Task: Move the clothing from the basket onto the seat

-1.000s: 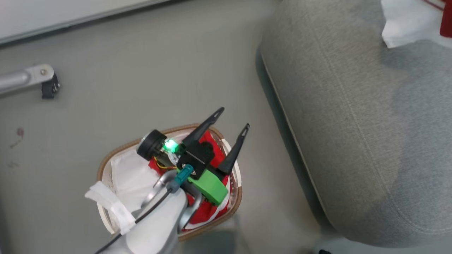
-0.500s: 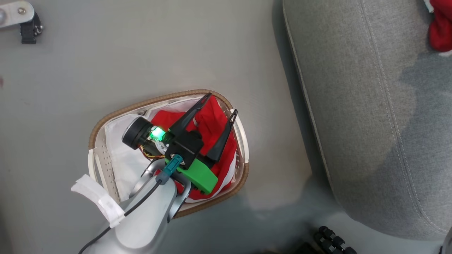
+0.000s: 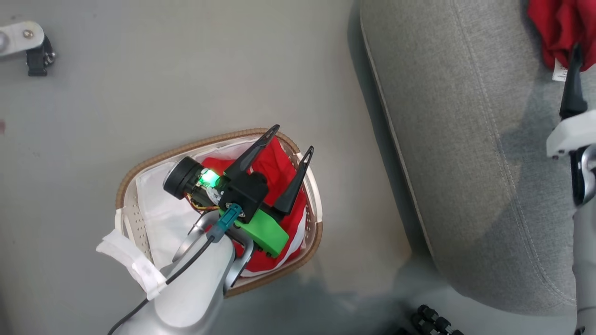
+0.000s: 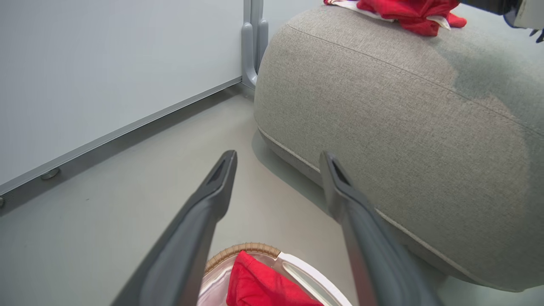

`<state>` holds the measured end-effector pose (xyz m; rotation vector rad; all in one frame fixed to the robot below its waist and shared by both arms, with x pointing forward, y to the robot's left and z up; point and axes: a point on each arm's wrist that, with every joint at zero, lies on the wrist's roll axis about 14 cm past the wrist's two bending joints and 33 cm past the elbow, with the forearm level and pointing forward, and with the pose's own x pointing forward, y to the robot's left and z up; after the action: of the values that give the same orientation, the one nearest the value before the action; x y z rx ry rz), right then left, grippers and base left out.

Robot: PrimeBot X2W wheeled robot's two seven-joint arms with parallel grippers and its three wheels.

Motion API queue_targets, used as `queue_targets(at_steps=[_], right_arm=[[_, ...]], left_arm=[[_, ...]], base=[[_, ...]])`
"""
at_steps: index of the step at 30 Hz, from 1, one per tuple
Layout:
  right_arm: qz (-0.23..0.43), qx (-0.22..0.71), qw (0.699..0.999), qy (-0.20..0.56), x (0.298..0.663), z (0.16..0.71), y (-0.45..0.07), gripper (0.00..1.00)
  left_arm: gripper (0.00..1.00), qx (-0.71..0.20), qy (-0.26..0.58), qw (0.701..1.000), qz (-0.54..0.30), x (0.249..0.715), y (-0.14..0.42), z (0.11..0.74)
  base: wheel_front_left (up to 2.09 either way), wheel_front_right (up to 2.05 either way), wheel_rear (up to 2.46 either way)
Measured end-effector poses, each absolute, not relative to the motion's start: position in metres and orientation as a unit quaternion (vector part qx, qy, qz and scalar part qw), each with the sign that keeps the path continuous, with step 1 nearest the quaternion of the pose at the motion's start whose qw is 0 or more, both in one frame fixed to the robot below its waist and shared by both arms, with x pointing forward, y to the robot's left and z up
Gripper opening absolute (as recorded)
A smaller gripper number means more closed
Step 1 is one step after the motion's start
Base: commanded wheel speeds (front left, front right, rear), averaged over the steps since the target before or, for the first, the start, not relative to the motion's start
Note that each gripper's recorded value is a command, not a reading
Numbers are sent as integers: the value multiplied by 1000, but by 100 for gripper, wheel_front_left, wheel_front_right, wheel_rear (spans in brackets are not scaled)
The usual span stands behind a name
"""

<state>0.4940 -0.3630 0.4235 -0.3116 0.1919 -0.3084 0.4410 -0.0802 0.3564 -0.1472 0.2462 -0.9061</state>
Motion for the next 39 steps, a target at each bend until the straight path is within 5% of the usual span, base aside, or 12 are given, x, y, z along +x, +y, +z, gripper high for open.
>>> queue_targets(at_steps=[7,19,28,39], right_arm=[[-151,-153,971,101,463,429,-360,100],[-113,-158,981,-4,467,512,-333,100],[-52,-109,989,-80,471,559,-268,100],[15,-29,997,-76,445,542,-196,100]], left_arm=[[100,-78,91,901,-416,445,-74,389],[100,-81,37,942,-324,455,-21,448],[100,-93,13,972,-214,443,48,476],[100,-99,31,990,-95,399,124,464]], base=[[0,0,0],[0,0,0],[0,0,0],[0,0,0]])
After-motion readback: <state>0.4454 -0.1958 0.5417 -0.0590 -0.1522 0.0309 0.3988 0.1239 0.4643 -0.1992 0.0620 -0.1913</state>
